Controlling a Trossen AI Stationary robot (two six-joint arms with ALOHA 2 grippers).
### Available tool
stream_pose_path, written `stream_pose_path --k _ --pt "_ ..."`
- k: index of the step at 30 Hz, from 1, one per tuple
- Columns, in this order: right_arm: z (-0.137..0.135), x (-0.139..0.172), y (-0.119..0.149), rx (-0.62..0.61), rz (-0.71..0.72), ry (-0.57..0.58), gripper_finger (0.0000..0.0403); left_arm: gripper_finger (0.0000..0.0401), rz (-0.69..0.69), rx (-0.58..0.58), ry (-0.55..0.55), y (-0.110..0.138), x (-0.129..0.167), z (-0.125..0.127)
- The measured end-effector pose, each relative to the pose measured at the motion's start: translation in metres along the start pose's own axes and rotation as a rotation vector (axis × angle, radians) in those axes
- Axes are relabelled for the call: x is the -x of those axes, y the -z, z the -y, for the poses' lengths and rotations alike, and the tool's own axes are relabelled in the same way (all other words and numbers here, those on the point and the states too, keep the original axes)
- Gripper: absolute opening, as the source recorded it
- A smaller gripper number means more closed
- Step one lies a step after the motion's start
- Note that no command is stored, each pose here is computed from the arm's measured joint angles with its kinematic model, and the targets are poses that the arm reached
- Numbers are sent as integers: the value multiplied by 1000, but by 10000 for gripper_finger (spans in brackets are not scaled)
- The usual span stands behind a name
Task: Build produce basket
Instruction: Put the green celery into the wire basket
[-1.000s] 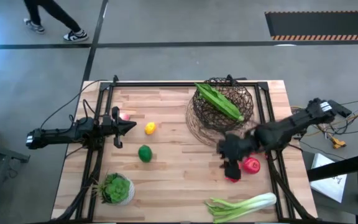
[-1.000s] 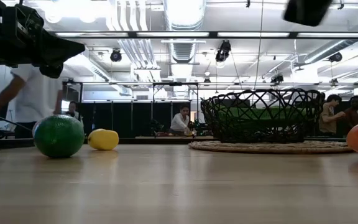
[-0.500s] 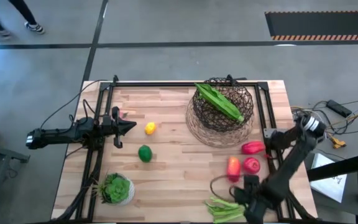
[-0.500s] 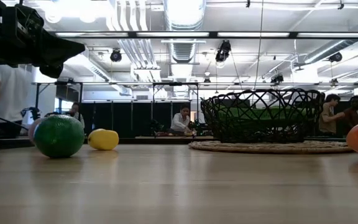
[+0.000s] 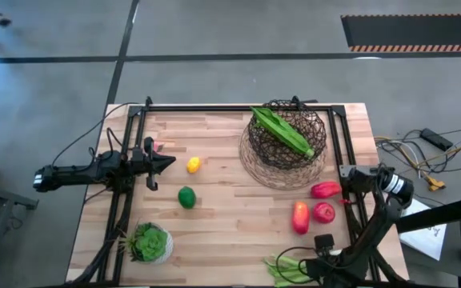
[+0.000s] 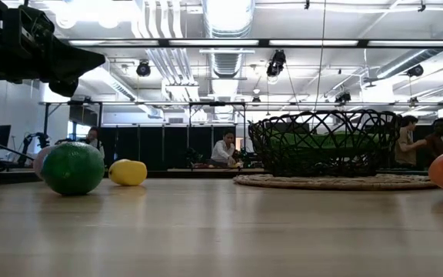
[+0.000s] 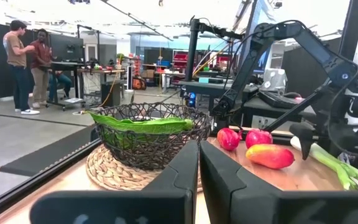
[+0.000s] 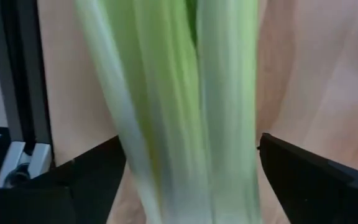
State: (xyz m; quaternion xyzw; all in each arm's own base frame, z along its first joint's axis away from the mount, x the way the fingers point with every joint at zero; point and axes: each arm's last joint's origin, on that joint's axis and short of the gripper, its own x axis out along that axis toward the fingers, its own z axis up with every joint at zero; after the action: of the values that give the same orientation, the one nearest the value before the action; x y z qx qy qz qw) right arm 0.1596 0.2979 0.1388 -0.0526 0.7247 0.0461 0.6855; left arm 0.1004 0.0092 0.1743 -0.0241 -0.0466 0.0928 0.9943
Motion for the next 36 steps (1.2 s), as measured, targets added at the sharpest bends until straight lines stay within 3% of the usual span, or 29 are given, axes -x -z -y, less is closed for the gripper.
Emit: stream_pose_path --k 3,9,12,15,19,23,26,31,36 --pt "-1 -5 -1 6 -9 10 292 0 -1 0 0 0 0 0" --pt "3 -3 -7 -9 0 -12 134 0 1 0 0 0 0 0" --pt "10 7 -17 -38 42 -41 75 0 0 0 0 0 0 0" --pt "20 32 -34 -67 186 -67 70 0 -1 0 0 0 0 0" --pt "48 87 -51 -78 443 -56 70 0 0 0 0 0 0 0" --pt "100 135 -61 -143 679 82 76 0 0 0 0 0 0 0" --pt "155 163 -65 -241 762 184 75 0 1 0 0 0 0 0" --pt "262 179 -68 -426 741 334 72 0 0 0 0 0 0 0" --pt "362 174 -51 -581 644 278 73 0 0 0 0 0 0 0"
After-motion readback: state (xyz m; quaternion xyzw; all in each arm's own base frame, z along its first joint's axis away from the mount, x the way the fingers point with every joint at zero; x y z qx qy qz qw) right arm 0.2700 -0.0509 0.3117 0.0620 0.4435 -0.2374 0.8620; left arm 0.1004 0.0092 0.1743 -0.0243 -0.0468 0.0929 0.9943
